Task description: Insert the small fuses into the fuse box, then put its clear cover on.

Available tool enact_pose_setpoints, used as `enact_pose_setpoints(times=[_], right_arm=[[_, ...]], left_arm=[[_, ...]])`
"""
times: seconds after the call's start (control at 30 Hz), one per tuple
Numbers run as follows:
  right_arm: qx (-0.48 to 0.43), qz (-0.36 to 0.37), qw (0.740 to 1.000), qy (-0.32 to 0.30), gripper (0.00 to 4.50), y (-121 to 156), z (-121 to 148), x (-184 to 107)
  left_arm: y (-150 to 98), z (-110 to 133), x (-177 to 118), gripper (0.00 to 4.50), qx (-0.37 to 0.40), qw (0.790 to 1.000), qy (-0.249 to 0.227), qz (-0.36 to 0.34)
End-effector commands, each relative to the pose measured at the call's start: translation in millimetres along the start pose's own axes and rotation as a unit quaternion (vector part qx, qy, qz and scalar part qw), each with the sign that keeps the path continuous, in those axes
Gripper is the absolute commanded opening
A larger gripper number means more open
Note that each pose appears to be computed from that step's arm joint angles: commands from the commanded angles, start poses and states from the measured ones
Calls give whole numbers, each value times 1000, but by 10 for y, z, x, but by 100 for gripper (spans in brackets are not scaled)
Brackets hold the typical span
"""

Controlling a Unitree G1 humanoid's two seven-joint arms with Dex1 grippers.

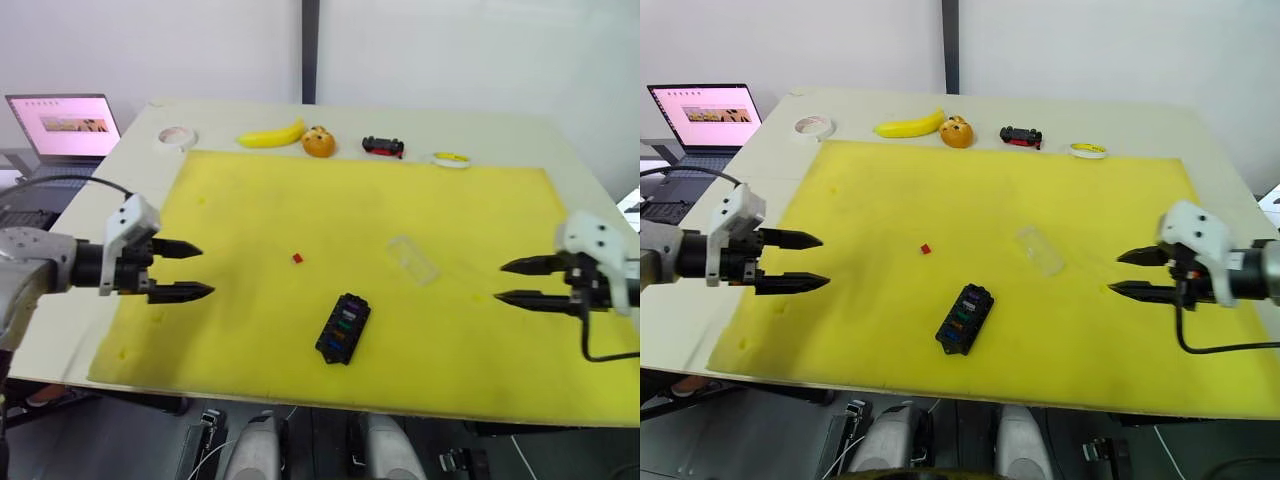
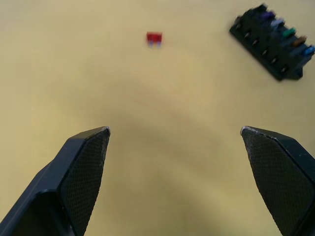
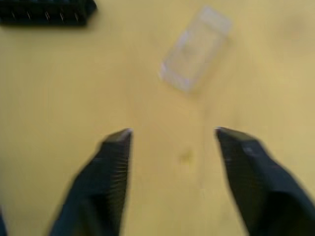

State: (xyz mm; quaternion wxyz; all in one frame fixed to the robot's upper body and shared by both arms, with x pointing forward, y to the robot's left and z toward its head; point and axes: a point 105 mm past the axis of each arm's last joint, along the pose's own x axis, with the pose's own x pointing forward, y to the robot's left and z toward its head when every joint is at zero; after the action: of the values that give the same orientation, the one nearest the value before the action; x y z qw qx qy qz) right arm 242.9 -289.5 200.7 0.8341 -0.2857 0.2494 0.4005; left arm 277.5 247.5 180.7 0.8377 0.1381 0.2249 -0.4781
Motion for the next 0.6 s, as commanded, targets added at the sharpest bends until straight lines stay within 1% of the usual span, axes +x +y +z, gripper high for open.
enact_pose_setpoints(times=[0.03,0.2,0.33,0.37,0.5,0.6], right_arm=[[-30,-29,999,5,445,-94,51,-197],[-32,-34,999,7,445,-100,28,-206],[-41,-25,999,-6,445,-60,112,-116],[-46,-23,999,-15,445,-52,170,-78],[-75,2,994,-85,445,78,554,169],[-85,21,987,-132,445,173,797,345]], left_arm=[[99,86,-196,450,32,999,-6,37],[115,103,-188,450,42,998,-12,38],[93,146,-104,450,48,998,-19,26],[79,175,-58,450,48,998,-26,20],[-76,359,243,450,49,996,-69,-33],[-230,423,441,450,46,993,-77,-81]])
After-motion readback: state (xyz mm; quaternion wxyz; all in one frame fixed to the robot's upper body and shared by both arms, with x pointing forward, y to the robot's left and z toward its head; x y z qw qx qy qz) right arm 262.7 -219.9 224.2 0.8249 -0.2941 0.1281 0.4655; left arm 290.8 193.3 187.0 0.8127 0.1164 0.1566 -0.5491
